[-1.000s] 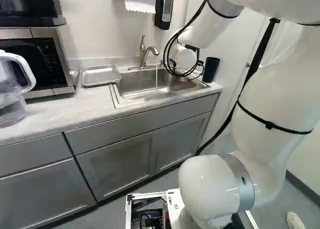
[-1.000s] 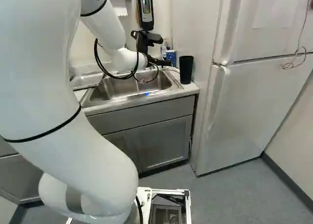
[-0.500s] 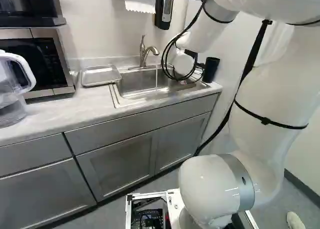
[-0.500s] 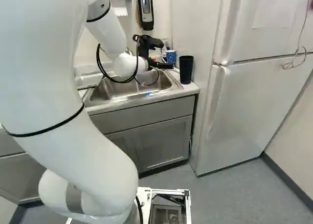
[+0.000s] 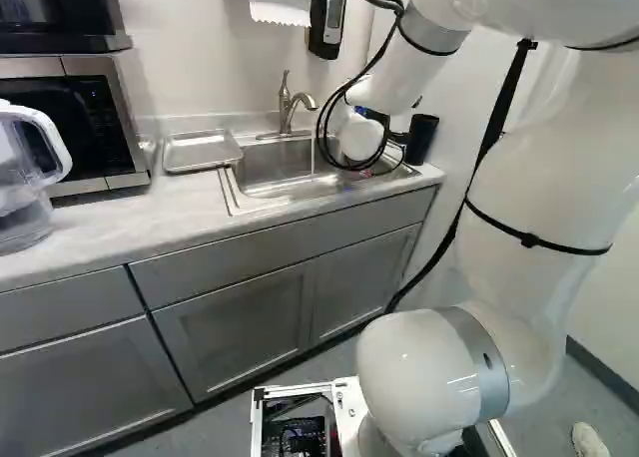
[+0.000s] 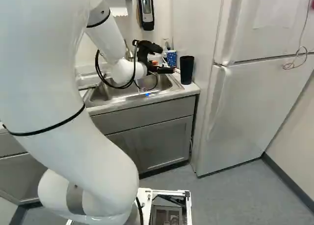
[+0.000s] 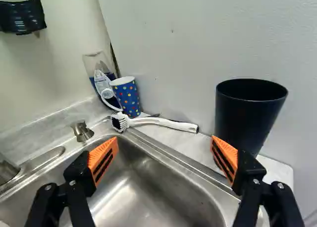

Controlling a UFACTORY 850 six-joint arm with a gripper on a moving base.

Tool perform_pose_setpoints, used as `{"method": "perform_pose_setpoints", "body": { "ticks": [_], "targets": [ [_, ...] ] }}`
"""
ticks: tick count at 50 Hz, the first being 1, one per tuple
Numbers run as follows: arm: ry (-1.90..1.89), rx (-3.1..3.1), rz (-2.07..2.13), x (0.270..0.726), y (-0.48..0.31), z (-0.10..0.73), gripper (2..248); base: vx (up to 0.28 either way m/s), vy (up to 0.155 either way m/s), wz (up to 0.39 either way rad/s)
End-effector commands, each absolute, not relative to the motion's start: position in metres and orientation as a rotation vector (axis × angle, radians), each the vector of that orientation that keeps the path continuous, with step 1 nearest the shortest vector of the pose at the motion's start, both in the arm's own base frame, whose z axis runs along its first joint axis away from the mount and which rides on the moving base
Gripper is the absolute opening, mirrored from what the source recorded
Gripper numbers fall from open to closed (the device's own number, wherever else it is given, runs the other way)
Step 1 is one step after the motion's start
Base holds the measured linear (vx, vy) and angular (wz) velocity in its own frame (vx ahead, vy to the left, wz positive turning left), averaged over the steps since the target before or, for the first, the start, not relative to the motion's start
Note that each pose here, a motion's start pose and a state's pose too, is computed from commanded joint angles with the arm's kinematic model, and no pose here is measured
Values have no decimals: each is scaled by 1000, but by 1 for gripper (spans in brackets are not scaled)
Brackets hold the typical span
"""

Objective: Rinse the cup and place it in the tray

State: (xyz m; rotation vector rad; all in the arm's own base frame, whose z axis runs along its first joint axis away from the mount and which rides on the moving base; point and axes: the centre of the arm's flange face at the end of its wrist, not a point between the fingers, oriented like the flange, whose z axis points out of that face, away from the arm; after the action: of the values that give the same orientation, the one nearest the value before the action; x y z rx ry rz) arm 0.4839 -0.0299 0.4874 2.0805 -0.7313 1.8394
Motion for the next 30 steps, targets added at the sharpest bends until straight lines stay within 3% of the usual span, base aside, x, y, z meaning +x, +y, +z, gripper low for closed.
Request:
{"method": "perform_pose_setpoints", "body": {
  "ticks": [30],
  "targets": [
    [-819,1948,1840,478,-33,479,247,0,0,0]
  ]
}}
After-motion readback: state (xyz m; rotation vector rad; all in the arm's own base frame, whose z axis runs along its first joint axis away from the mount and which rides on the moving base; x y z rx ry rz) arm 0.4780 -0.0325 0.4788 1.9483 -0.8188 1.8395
